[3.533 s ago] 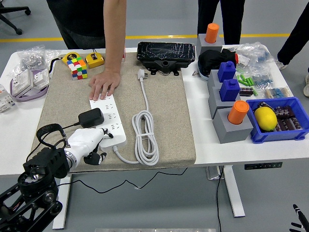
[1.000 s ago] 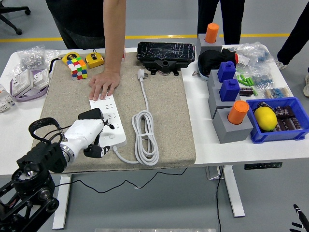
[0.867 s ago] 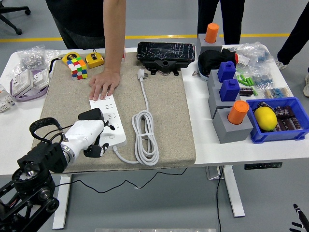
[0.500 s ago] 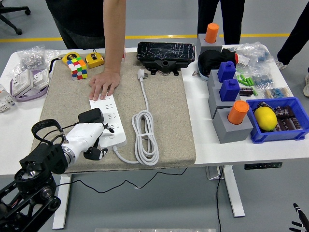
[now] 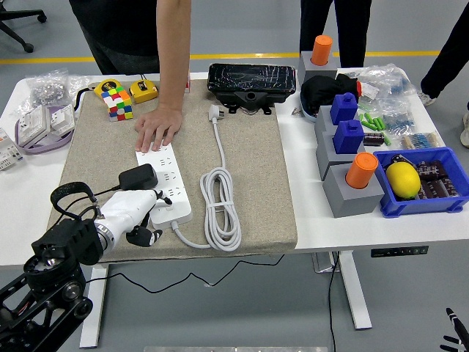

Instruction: Pick up the plug,place it near the board,insert it into the board,press the button

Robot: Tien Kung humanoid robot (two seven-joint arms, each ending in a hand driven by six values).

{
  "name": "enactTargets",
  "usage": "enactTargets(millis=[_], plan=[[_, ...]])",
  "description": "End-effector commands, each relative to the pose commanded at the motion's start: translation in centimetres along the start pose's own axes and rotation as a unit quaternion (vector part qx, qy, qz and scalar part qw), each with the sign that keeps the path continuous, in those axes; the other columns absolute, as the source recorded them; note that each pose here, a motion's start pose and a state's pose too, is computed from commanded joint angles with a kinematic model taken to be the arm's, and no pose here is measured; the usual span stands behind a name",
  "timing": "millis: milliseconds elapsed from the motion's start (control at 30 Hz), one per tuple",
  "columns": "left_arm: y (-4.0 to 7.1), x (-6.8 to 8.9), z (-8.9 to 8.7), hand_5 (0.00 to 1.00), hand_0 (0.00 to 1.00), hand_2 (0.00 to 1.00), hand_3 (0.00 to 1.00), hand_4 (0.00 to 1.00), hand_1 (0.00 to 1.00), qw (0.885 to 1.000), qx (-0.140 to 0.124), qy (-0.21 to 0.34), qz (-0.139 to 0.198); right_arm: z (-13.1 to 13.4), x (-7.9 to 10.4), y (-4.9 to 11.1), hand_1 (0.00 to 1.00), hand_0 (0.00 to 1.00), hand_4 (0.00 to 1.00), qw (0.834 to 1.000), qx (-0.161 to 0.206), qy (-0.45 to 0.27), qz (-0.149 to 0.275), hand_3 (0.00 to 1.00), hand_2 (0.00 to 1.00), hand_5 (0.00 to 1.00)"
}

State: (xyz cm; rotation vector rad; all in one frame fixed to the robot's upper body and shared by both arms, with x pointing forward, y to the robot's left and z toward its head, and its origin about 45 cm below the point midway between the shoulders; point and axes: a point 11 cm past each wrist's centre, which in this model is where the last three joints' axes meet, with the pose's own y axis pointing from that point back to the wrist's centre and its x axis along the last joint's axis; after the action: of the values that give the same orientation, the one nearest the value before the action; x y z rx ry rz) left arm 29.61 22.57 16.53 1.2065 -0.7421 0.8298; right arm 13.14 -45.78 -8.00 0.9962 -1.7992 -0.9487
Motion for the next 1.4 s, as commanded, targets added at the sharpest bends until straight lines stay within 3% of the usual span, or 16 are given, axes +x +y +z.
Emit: enactTargets(millis=[33,967,1133,1400], plan=[[0.0,0.0,0.0,0.002,0.148,0.133,0.665,0.646,0.018,1.0,0.0,0.0,0.0,0.0,0.0,0.0,0.749,0.807,0.998,1.0,0.0,0.0,0.0,0.768,0.729,0.998],[-0.3,-1.4,-0.1,0.002,0.147,0.132,0.689,0.627,0.015,1.0,0.001,0.001,-0.015,0.1,0.2,0.0,0.749,0.807,0.998,1.0,-0.001,0.0,0.002,0.769,0.729,0.998],[-0.3,-0.7,0.0,0.002,0.148,0.132,0.693,0.628,0.015,1.0,-0.002,0.0,-0.003,0.1,0.1,0.0,0.75,0.807,0.998,1.0,-0.001,-0.001,0.001,0.768,0.729,0.998],[0.7,2.4,0.9,0.002,0.151,0.132,0.691,0.623,0.015,0.999,-0.019,0.012,0.044,-0.1,0.0,0.0,0.749,0.807,0.998,1.0,0.001,0.0,0.0,0.766,0.729,0.998]])
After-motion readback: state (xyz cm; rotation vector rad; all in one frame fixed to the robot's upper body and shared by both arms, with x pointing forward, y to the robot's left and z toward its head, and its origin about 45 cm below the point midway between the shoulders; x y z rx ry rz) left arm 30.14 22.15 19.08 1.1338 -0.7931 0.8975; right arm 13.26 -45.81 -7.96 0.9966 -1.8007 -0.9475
